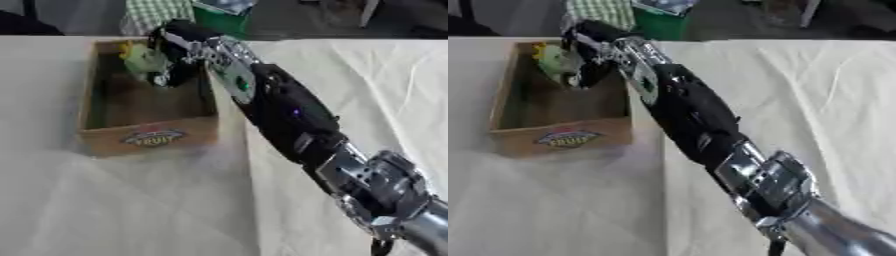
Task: Pick up objects on the table and place them in the box.
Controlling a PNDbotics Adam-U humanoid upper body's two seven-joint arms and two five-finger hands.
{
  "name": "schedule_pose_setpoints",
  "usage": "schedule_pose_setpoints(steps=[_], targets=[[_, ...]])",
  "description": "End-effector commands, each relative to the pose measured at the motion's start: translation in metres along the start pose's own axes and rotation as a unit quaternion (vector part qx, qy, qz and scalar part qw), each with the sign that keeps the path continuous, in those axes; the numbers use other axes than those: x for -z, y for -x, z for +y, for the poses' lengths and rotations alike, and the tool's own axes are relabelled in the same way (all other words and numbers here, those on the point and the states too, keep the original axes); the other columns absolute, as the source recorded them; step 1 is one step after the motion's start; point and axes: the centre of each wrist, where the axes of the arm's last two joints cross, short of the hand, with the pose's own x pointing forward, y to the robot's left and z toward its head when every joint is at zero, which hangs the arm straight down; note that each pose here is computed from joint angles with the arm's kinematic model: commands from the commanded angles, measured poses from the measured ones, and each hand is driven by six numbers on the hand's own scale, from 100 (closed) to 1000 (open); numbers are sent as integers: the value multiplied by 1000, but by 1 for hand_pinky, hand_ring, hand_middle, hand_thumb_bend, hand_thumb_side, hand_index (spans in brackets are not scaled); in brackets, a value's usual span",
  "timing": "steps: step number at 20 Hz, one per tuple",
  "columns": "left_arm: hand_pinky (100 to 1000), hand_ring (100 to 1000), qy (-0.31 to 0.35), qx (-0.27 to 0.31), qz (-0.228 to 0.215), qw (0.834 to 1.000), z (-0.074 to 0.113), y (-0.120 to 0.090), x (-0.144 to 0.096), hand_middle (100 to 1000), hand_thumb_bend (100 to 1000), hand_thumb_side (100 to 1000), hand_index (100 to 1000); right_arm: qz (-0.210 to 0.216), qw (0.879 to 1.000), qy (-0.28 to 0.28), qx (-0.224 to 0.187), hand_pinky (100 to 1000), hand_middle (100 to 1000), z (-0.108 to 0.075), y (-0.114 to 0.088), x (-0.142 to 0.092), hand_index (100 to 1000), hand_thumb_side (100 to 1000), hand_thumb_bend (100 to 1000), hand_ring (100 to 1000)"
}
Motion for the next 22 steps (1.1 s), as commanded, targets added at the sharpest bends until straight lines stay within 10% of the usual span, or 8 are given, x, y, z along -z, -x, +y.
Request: schedule_pose_setpoints(steps=[1, 3, 5, 7, 9, 19, 22], targets=[[739, 541, 11, 5, -17, 1000, 0, -8, 8, 519, 100, 567, 696, -21, 998, -47, -38, 850, 671, -17, -4, 1, 849, 166, 100, 791], [739, 541, 11, 7, -16, 1000, 1, -8, 7, 518, 100, 568, 696, -27, 996, -68, -44, 872, 771, -20, -5, 2, 928, 163, 100, 835], [739, 541, 11, 7, -15, 1000, 1, -8, 7, 518, 100, 567, 696, -31, 995, -78, -53, 896, 811, -24, -6, 2, 978, 380, 100, 877], [739, 541, 11, 8, -15, 1000, 1, -8, 7, 518, 100, 567, 696, -27, 995, -73, -66, 897, 822, -32, -6, 0, 989, 496, 434, 887], [740, 541, 11, 8, -15, 1000, 1, -8, 7, 518, 100, 567, 696, -16, 996, -54, -74, 897, 829, -41, -6, -3, 1000, 530, 534, 890], [740, 540, 0, 15, -18, 1000, 5, -9, 7, 517, 100, 564, 696, 20, 990, 115, -75, 890, 808, -95, 9, -53, 1000, 653, 301, 863], [739, 540, -3, 19, -18, 1000, 6, -9, 7, 517, 100, 564, 696, 49, 969, 238, -54, 866, 787, -124, 11, -90, 901, 534, 100, 836]])
